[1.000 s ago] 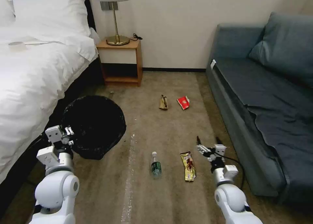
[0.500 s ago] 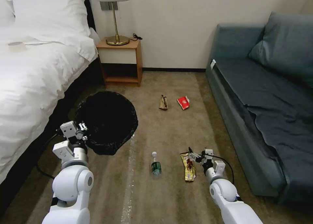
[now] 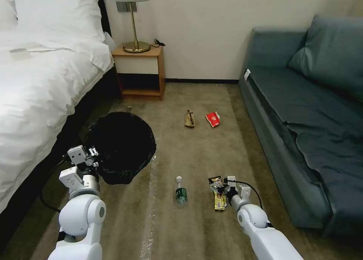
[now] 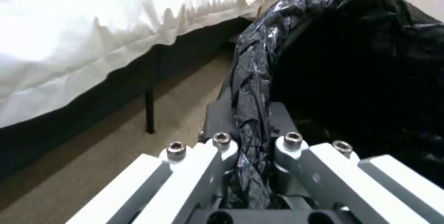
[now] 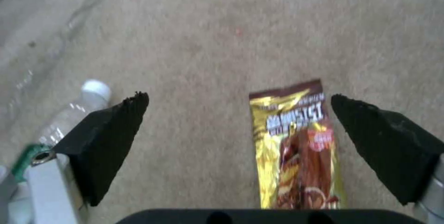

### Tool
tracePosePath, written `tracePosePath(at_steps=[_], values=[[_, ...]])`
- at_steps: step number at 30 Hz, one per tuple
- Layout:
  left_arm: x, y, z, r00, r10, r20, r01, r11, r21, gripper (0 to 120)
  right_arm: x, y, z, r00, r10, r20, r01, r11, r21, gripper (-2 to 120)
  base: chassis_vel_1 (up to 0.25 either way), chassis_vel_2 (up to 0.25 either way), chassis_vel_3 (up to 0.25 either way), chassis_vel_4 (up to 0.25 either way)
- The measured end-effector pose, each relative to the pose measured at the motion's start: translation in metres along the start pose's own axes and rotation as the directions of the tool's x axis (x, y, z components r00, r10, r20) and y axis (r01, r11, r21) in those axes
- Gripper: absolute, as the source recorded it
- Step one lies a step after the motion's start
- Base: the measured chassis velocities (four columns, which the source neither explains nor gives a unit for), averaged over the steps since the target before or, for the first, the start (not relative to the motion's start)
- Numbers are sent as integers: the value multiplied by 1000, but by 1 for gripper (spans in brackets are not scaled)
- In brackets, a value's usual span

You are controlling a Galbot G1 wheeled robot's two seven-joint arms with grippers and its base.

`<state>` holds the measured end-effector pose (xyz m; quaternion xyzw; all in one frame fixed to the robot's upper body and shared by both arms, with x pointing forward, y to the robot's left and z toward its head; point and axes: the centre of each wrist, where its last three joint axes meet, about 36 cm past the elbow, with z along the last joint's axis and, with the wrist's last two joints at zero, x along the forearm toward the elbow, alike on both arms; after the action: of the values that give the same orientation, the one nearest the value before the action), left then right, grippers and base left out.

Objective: Pick up the trash bin, then pick up the garbage on the floor and place it into the trash bin.

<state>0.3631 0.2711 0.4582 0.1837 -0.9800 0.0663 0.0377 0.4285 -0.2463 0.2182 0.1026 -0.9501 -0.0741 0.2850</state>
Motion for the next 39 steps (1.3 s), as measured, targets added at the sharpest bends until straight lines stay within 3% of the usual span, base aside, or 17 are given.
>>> tracePosePath(at_steps=[12,33,39], values=[[9,4,0,999,-29,13,29,999,-38,4,-11,-16,29,994,30,-105,-28,999,16,100,0,0,0,0],[16,5,-3,999,-29,26,30,999,-41,4,-23,-20,57,988,41,-147,-37,999,30,100,0,0,0,0],[17,5,-5,999,-27,31,28,999,-40,4,-21,-22,63,989,51,-137,-47,998,33,79,0,0,0,0]])
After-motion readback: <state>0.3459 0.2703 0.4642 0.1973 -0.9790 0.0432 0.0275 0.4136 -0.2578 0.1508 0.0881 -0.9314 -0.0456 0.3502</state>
